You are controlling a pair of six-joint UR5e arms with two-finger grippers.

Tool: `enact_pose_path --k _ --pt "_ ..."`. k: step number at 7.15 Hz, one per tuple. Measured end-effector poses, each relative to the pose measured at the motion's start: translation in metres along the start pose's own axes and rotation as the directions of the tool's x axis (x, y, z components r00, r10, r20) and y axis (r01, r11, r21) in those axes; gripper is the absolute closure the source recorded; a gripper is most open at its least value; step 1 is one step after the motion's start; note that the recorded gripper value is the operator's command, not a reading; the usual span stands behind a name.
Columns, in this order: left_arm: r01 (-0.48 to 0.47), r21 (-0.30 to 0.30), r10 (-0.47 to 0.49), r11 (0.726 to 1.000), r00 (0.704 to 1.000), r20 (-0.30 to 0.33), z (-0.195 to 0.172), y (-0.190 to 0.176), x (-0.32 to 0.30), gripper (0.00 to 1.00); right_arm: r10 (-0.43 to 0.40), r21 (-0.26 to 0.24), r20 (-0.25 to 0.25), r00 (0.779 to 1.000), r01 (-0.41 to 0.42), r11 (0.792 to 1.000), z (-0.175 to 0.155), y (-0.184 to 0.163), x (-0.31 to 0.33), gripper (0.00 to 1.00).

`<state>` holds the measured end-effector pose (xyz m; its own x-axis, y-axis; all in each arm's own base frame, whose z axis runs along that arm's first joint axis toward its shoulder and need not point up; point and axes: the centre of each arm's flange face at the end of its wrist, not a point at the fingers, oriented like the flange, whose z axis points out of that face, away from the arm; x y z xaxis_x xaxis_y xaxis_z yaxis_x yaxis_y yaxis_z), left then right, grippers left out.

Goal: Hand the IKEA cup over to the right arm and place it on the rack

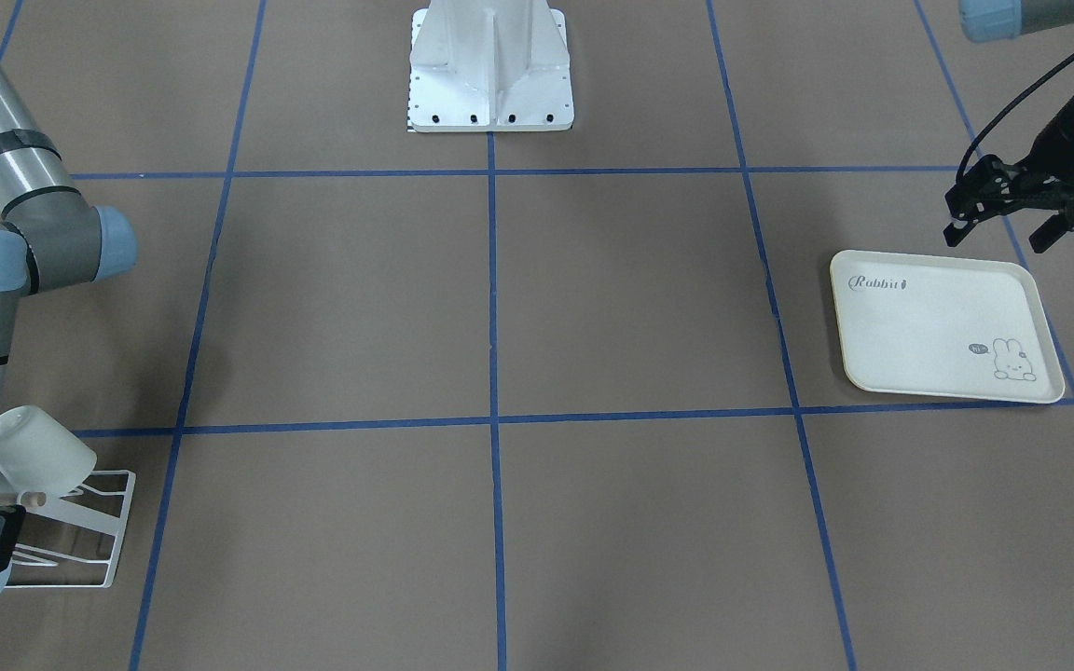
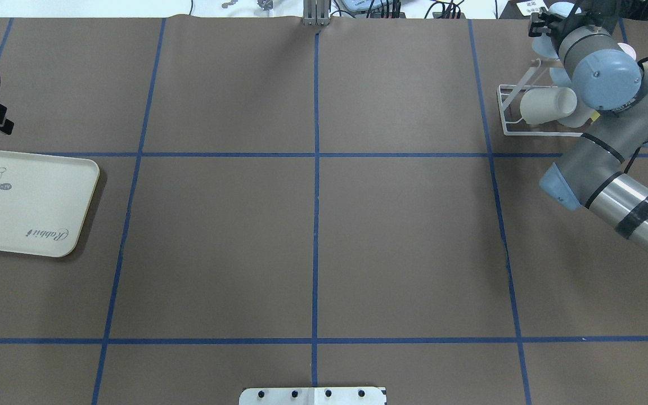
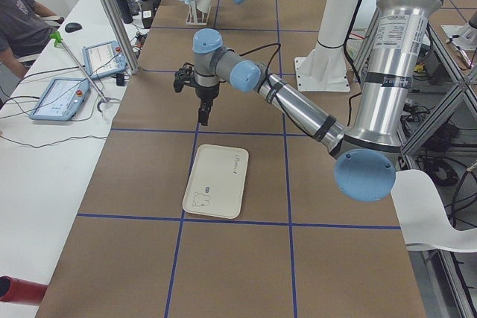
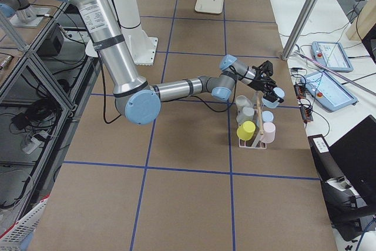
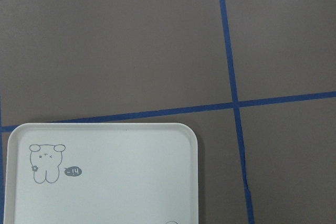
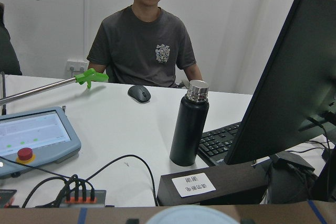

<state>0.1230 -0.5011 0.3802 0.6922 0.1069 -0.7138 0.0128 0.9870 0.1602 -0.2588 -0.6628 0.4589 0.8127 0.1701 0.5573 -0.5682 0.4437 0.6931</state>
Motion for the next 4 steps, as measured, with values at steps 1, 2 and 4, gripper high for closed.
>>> enact_pose_path --k 1,2,4 --pt "0.001 -0.002 -0.001 1.0 1.0 0.0 0.0005 0.0009 -0.0007 0.0 -0.002 -0.004 -0.001 1.0 0.002 1.0 -0.0006 0.0049 -0.0001 1.0" --pt "0.001 -0.002 -0.001 1.0 1.0 0.0 0.0004 0.0013 -0.0008 0.0 -0.004 -0.007 0.001 1.0 0.004 1.0 -0.0022 0.009 0.0003 1.0" --pt "0.002 -0.002 -0.002 1.0 1.0 0.0 0.0003 0.0016 -0.0009 0.0 -0.008 -0.011 0.006 1.0 0.008 1.0 -0.0063 0.0147 0.001 0.34"
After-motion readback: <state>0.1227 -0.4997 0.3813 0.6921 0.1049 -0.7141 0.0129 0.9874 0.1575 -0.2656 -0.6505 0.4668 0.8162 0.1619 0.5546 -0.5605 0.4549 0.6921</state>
